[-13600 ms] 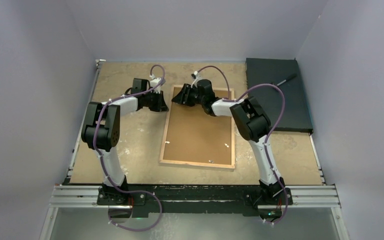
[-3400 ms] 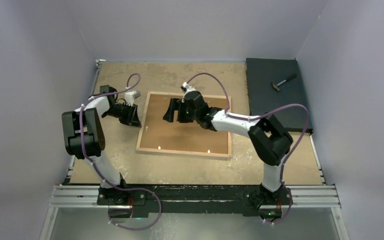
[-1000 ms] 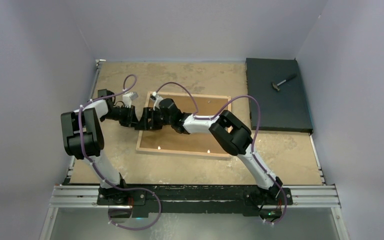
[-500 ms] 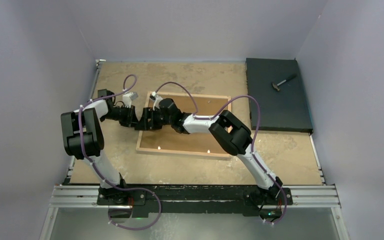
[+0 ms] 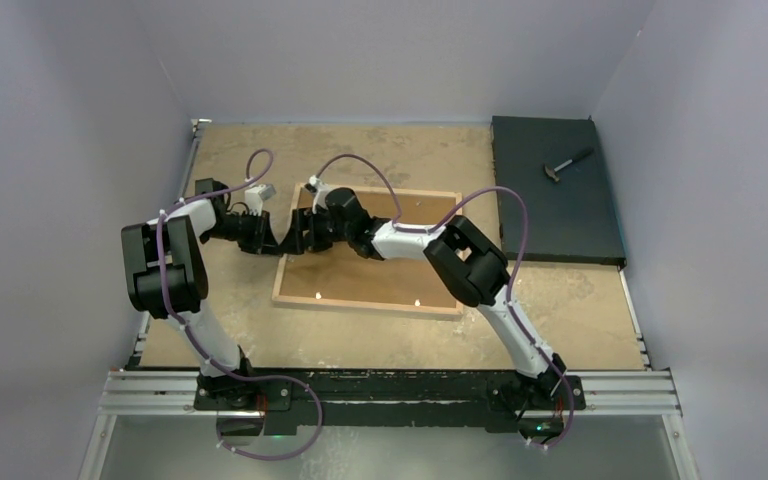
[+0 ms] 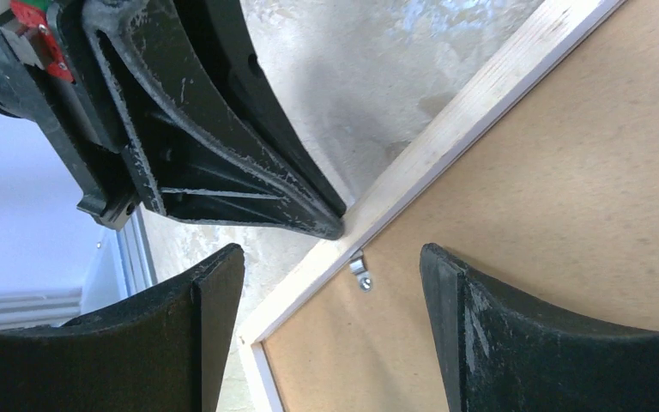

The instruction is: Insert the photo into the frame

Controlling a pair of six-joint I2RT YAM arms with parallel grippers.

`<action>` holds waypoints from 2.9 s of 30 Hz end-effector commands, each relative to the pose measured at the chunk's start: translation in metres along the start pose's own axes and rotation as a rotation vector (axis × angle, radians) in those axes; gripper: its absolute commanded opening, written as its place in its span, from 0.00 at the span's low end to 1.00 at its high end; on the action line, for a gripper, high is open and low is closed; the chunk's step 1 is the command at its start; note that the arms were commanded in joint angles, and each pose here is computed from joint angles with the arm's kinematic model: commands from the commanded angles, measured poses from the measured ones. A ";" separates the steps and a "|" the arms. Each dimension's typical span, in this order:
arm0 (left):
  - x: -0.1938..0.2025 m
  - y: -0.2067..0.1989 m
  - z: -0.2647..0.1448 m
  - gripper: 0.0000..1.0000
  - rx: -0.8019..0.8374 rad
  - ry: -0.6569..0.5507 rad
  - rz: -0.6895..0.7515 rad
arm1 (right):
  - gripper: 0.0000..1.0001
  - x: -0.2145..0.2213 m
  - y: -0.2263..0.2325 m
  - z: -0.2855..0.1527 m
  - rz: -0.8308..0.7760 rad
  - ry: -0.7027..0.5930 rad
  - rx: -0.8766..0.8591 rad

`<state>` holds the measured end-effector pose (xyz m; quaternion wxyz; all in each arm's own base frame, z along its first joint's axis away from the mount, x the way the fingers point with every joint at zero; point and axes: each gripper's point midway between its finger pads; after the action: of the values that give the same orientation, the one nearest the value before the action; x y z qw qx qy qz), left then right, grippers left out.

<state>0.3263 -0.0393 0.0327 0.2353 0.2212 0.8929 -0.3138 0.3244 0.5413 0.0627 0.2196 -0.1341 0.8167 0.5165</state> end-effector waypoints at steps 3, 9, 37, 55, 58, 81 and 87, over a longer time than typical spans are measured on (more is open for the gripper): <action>0.010 0.003 0.002 0.03 0.002 0.029 0.019 | 0.77 -0.005 0.003 -0.003 -0.082 0.029 -0.009; 0.012 0.004 0.004 0.03 0.005 0.032 0.012 | 0.75 0.012 0.009 0.001 -0.116 0.095 -0.068; -0.001 0.010 -0.009 0.03 -0.029 0.015 0.029 | 0.82 -0.045 0.043 -0.022 -0.167 -0.021 -0.064; 0.039 0.016 -0.025 0.04 -0.141 0.151 0.216 | 0.99 -0.070 -0.142 -0.337 0.249 -0.537 0.777; 0.048 0.008 -0.024 0.04 -0.148 0.187 0.266 | 0.99 -0.058 -0.155 -0.348 0.271 -0.538 0.784; 0.058 -0.037 0.011 0.04 -0.123 0.356 0.493 | 0.99 -0.123 -0.198 -0.259 0.227 -0.427 0.700; 0.068 -0.078 0.041 0.05 -0.009 0.452 0.613 | 0.99 -0.154 -0.197 -0.207 0.190 -0.332 0.566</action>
<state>0.2557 -0.0547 0.0129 0.1298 0.4959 0.8513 -0.1121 0.4945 0.2015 0.0419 0.3657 0.1647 0.8939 0.2004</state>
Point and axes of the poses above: each gripper's point midway between its finger pads, its own z axis out along the fingers, its own y axis along the line the jaws close on, x = y × z, and after that the axes turned 7 degrees about z, right-handed
